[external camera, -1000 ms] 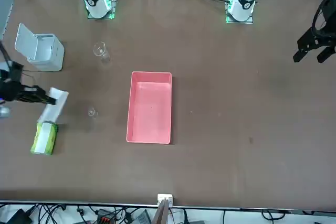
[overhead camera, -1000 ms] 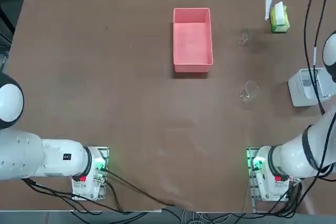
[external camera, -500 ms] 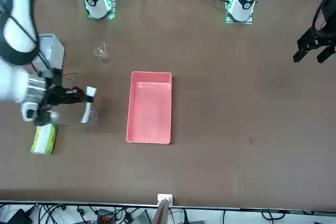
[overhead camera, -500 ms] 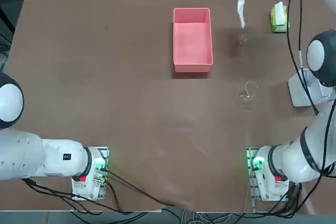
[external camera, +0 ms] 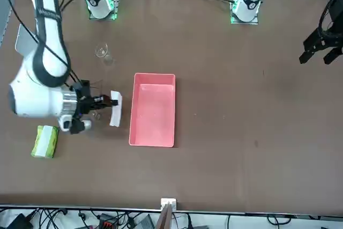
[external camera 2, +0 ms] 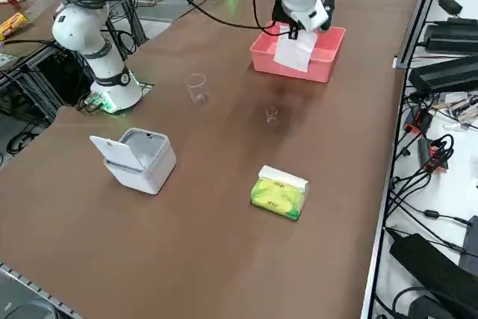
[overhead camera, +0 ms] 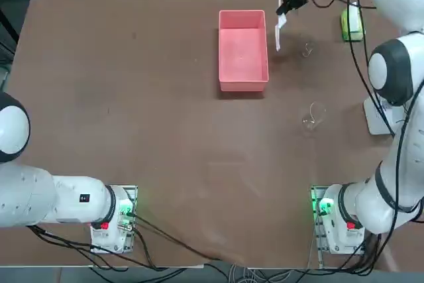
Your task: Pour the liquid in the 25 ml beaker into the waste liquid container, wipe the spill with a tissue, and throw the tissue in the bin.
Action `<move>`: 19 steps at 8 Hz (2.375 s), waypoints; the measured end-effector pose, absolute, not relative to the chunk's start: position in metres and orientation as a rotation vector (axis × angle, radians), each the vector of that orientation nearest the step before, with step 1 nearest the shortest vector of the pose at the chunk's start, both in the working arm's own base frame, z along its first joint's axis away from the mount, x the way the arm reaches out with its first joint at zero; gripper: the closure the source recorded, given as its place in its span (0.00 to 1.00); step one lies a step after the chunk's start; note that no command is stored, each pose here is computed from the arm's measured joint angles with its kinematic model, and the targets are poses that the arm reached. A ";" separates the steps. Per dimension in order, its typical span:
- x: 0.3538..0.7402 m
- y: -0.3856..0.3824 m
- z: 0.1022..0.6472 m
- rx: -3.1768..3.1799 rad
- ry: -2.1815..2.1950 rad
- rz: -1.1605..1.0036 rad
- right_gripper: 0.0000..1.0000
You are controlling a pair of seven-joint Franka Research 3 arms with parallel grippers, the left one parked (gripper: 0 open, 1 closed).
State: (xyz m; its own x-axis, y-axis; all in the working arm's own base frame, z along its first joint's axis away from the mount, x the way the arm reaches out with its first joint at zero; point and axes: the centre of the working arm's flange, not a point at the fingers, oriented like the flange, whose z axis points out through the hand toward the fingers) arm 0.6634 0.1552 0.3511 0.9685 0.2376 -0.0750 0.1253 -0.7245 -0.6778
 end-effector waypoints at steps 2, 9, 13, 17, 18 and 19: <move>0.657 0.153 0.311 -2.288 -0.392 0.144 0.97; 0.641 0.141 0.271 -2.205 -0.585 0.092 0.97; 0.639 0.146 0.263 -2.196 -0.610 0.098 0.97; 0.638 0.145 0.250 -2.194 -0.628 0.105 0.97; 0.637 0.144 0.244 -2.193 -0.634 0.110 0.97; 0.637 0.144 0.239 -2.194 -0.636 0.114 0.97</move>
